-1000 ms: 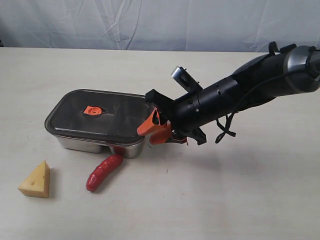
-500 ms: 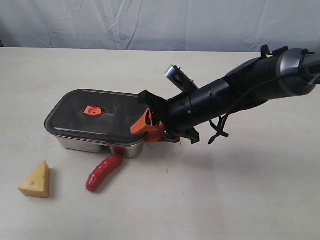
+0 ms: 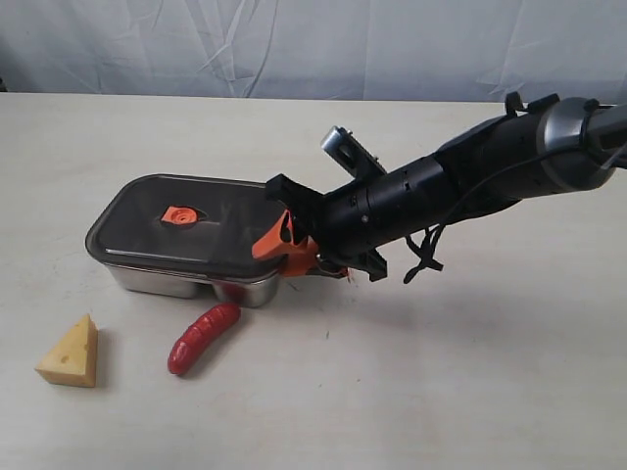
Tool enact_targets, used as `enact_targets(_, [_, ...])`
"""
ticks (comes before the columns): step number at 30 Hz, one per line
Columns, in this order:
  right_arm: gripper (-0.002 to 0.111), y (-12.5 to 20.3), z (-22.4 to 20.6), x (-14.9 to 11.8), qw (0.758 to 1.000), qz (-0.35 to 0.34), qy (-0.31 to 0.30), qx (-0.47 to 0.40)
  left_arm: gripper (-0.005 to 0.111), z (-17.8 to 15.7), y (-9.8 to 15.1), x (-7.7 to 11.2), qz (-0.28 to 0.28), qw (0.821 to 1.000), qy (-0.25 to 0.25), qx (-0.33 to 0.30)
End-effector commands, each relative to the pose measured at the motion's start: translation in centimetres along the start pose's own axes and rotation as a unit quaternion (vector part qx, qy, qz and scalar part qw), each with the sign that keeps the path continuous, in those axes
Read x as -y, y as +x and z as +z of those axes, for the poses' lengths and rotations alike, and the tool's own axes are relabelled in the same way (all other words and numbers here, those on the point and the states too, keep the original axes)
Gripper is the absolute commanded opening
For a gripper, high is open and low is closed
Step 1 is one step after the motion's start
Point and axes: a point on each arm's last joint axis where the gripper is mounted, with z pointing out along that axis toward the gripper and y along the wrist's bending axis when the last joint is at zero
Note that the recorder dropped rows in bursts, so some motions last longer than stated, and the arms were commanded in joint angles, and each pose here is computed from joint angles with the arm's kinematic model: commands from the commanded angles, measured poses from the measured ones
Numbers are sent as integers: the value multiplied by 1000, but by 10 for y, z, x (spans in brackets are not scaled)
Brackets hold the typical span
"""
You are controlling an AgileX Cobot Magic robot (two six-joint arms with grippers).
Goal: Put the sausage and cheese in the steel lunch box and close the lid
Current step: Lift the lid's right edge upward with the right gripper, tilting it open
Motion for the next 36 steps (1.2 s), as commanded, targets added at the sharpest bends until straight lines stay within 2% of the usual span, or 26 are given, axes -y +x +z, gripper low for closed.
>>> enact_targets(1, [40, -2, -2, -5, 1000, -2, -17, 15, 0, 0, 0, 0, -5, 1000, 4, 7])
enact_targets(9, [37, -6, -3, -4, 999, 1, -7, 37, 0, 0, 0, 0, -5, 1000, 4, 7])
enact_targets(10, [34, -6, -3, -4, 999, 1, -6, 37, 0, 0, 0, 0, -5, 1000, 4, 7])
enact_targets(12, [17, -6, -3, -4, 999, 1, -6, 37, 0, 0, 0, 0, -5, 1000, 4, 7])
enact_targets(13, [3, -6, -3, -4, 999, 1, -7, 37, 0, 0, 0, 0, -5, 1000, 4, 7])
enact_targets(14, [-1, -6, -3, -4, 999, 1, -7, 37, 0, 0, 0, 0, -5, 1000, 4, 7])
enact_targets(36, [-1, -2, -2, -6, 999, -33, -19, 18, 0, 0, 0, 0, -5, 1000, 4, 7])
